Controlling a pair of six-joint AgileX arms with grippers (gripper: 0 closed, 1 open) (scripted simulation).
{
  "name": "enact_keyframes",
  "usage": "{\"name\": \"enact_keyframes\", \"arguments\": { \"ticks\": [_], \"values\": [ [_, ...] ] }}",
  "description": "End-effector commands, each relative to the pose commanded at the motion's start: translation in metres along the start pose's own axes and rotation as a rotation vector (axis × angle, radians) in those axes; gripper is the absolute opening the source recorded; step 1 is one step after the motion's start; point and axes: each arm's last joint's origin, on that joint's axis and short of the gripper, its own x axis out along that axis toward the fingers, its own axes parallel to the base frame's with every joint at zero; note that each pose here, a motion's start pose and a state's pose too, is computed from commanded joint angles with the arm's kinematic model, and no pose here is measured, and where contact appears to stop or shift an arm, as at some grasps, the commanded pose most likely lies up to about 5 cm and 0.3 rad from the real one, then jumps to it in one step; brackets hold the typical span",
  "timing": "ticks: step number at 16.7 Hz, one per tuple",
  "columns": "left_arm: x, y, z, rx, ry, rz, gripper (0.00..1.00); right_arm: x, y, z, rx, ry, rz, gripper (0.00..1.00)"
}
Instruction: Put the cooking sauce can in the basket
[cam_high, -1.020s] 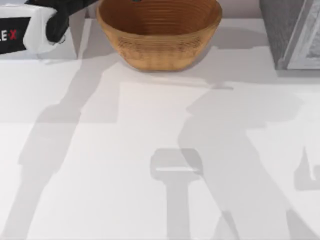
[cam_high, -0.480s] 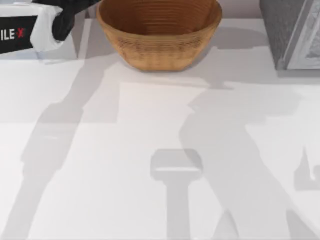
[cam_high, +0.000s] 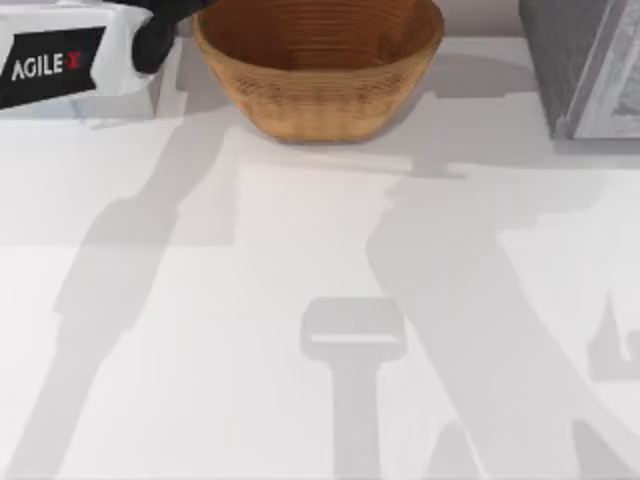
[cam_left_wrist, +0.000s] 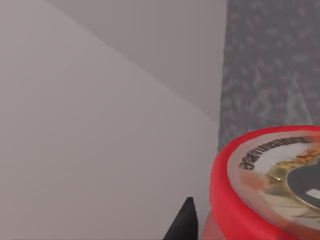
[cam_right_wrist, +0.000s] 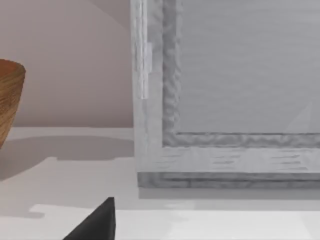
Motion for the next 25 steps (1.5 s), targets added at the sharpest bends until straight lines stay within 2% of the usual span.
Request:
{"name": "enact_keyframes", "arguments": {
  "ticks": [8,12,25],
  "values": [
    [0.024,-0.003,-0.012,-0.004,0.004,-0.002,0.0,0.0,0.0,0.0,0.0,0.0,0.0,1.0],
    [0.024,-0.003,-0.012,-0.004,0.004,-0.002,0.0,0.0,0.0,0.0,0.0,0.0,0.0,1.0],
    [0.024,-0.003,-0.012,-0.004,0.004,-0.002,0.98,0.0,0.0,0.0,0.0,0.0,0.0,1.0]
  ]
}}
